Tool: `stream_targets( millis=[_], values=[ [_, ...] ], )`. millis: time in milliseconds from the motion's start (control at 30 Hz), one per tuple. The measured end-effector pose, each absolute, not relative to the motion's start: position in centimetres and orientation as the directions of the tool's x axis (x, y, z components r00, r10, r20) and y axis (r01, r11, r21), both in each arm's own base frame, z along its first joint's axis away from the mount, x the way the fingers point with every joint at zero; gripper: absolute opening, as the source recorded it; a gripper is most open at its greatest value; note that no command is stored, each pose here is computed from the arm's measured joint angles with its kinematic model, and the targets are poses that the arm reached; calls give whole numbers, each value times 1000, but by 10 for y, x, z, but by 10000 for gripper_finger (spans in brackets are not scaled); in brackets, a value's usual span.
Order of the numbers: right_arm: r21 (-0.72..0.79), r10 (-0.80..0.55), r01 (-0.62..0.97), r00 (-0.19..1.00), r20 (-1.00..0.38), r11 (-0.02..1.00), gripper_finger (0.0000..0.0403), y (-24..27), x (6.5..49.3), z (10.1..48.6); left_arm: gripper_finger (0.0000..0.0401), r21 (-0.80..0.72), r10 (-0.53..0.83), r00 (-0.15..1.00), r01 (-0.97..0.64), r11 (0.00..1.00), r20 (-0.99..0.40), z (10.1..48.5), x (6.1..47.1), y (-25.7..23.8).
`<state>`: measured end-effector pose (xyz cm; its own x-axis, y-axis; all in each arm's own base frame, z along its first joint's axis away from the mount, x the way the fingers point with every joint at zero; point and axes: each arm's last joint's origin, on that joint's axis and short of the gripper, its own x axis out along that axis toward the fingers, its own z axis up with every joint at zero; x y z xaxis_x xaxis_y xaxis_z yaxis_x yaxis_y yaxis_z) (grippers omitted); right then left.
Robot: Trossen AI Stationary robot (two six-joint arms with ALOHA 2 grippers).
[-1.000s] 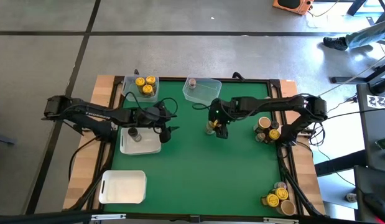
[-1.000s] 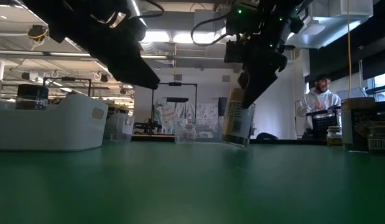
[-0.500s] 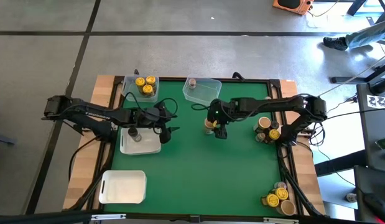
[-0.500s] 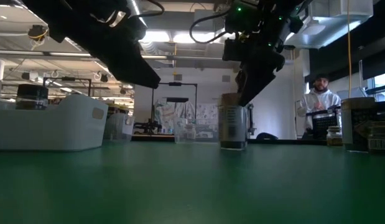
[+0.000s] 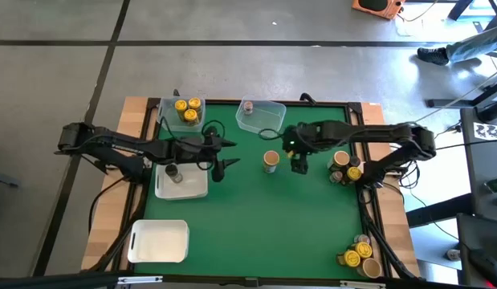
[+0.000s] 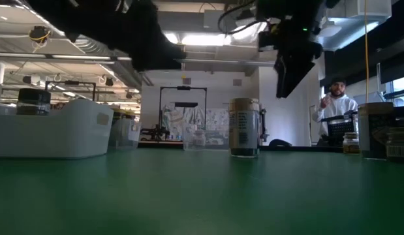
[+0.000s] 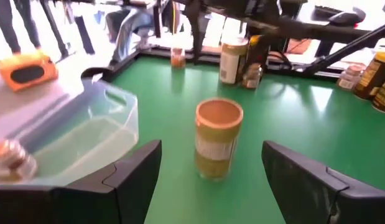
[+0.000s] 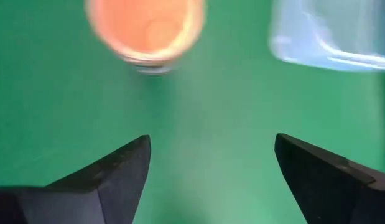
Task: Sort spices by type
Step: Put the gold seasoning bottle into the bottom white bin
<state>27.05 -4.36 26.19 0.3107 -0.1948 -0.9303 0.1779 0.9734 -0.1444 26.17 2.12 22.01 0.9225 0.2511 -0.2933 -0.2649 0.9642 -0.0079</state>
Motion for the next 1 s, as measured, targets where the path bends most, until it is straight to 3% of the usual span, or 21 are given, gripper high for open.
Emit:
stream_targets(
  millis=[267, 633, 1000],
  values=[
    [-100, -195, 238, 419, -887, 966, 340, -39, 241, 234, 282, 64, 168, 944, -156, 986, -283, 231, 307, 28],
    [-73, -210, 300, 456, -865, 951, 340, -37, 227, 181, 348, 94, 131, 820, -94, 991, -557, 244, 382, 46],
    [-61, -226, 314, 524, -821, 947, 340, -37, 226, 166, 350, 60, 127, 823, -113, 992, -554, 244, 393, 45]
  ],
)
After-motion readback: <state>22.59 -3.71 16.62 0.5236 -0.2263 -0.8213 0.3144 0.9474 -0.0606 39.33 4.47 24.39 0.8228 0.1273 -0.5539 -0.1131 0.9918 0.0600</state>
